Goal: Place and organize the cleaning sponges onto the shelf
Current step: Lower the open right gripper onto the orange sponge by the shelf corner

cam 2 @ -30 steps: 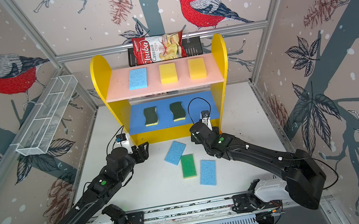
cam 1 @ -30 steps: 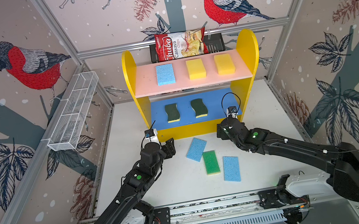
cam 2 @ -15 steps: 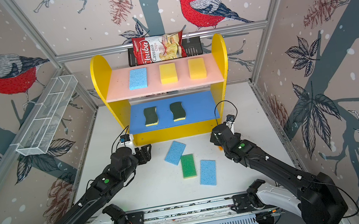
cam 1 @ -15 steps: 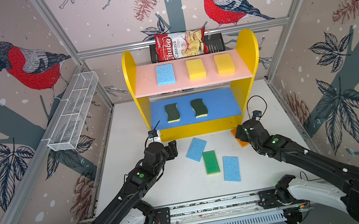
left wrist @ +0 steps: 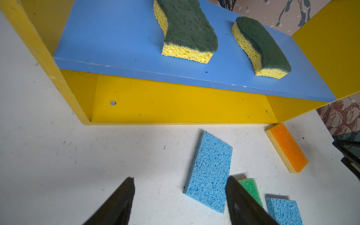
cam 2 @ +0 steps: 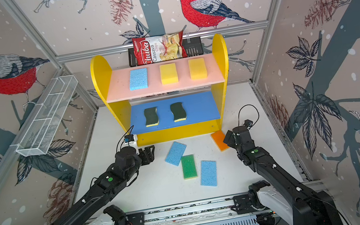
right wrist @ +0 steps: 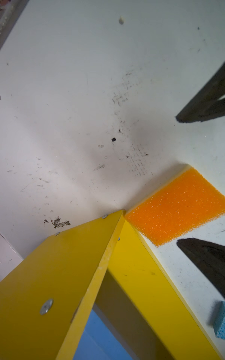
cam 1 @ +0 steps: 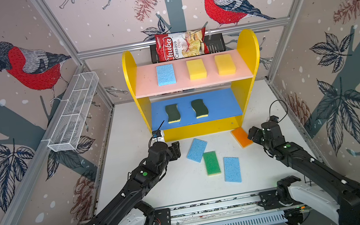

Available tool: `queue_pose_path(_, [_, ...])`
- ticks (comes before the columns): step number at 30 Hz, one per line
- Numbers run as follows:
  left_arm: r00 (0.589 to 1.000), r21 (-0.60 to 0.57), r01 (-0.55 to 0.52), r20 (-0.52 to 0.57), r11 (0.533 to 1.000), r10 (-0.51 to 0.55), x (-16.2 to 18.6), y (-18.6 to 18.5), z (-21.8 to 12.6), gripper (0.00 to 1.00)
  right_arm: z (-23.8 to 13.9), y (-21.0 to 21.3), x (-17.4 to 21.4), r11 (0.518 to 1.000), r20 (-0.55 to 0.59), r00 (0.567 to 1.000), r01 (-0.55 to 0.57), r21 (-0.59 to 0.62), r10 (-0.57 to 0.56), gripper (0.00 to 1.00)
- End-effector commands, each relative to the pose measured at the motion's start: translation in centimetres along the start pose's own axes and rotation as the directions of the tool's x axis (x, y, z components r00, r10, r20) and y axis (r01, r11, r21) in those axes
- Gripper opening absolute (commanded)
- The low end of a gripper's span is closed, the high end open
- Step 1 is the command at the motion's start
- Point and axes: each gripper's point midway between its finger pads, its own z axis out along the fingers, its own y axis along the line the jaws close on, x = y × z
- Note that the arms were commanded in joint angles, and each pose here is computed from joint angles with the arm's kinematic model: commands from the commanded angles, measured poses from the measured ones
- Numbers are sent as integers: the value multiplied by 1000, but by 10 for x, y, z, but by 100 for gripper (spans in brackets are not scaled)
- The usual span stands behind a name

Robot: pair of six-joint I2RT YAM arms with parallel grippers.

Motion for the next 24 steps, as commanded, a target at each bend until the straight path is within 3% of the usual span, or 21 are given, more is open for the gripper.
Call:
queue_pose_path(1, [999, 19, 11, 34, 1000, -11, -10, -7, 0, 74, 5, 5, -3, 999, 6, 1000, -9, -47, 9, 92])
queue_pose_path(14, [1000, 3, 8, 22, 1000, -8, -3, -4, 3, 74, 39, 12, 22, 995, -118, 992, 37, -91, -48, 87])
queue_pose_path(24, [1000, -18, 2, 19, 1000, -2, 0, 1, 3, 74, 48, 21, 30, 990, -140, 987, 66, -127, -83, 85])
